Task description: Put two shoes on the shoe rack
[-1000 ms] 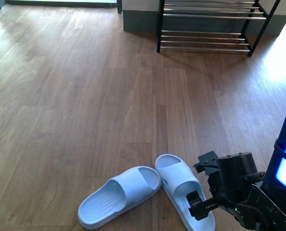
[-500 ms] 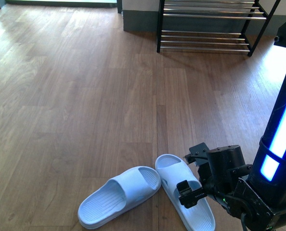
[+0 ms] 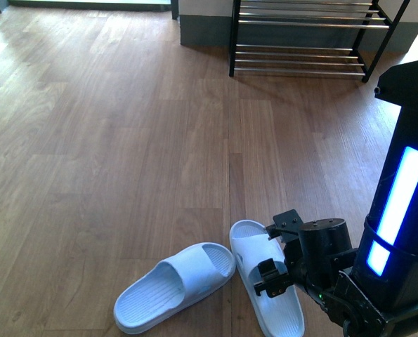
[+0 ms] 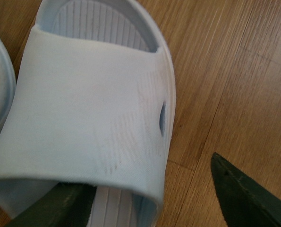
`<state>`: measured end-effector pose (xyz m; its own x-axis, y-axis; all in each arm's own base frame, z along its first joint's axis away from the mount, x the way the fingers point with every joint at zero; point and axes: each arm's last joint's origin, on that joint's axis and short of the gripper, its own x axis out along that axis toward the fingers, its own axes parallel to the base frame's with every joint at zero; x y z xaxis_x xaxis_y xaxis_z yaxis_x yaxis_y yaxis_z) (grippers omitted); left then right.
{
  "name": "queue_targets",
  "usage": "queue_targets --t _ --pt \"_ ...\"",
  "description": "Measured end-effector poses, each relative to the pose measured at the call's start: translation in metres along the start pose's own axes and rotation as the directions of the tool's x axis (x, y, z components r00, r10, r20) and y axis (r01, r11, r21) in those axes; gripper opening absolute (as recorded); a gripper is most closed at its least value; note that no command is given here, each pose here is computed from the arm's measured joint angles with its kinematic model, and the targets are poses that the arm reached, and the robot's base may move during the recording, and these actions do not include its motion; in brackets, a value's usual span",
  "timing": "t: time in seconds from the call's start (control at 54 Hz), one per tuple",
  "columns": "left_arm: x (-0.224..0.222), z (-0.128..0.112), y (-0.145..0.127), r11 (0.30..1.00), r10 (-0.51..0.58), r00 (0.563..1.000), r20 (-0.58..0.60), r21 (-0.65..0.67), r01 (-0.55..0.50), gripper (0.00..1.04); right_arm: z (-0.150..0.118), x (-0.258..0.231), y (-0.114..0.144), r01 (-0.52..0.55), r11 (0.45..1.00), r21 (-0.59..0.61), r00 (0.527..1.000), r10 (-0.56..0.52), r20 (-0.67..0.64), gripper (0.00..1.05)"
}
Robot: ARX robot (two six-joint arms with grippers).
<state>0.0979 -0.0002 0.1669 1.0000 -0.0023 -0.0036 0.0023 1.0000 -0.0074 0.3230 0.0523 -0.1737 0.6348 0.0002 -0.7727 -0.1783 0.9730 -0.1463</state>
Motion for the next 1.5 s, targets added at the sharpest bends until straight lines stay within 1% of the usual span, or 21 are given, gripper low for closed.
queue_targets --t 0.056,0.222,0.241,0.352,0.944,1.278,1.5 --pt "0.000 0.000 0.000 1.000 0.000 1.000 0.000 0.000 0.000 0.95 -0.001 -0.001 0.000 -0.001 1.000 0.000 1.000 0.001 0.002 0.60" --pt "0.000 0.000 0.000 1.000 0.000 1.000 0.000 0.000 0.000 0.95 -0.003 -0.004 -0.007 0.002 1.000 0.011 1.000 -0.002 0.009 0.27" --pt "0.000 0.000 0.000 1.000 0.000 1.000 0.000 0.000 0.000 0.95 -0.003 -0.005 -0.008 -0.002 1.000 0.014 1.000 0.001 0.011 0.22" --pt "0.000 0.000 0.000 1.000 0.000 1.000 0.000 0.000 0.000 0.95 -0.002 -0.008 -0.014 0.006 1.000 0.016 1.000 -0.006 0.010 0.02" --pt "0.000 0.000 0.000 1.000 0.000 1.000 0.000 0.000 0.000 0.95 0.003 -0.006 -0.017 0.033 0.999 0.022 0.999 -0.034 0.036 0.01" --pt "0.000 0.000 0.000 1.000 0.000 1.000 0.000 0.000 0.000 0.95 0.001 -0.012 -0.028 0.066 0.997 0.032 0.997 -0.067 0.040 0.01" --pt "0.000 0.000 0.000 1.000 0.000 1.000 0.000 0.000 0.000 0.95 -0.001 -0.011 -0.024 0.066 0.998 0.013 0.997 -0.067 0.031 0.01"
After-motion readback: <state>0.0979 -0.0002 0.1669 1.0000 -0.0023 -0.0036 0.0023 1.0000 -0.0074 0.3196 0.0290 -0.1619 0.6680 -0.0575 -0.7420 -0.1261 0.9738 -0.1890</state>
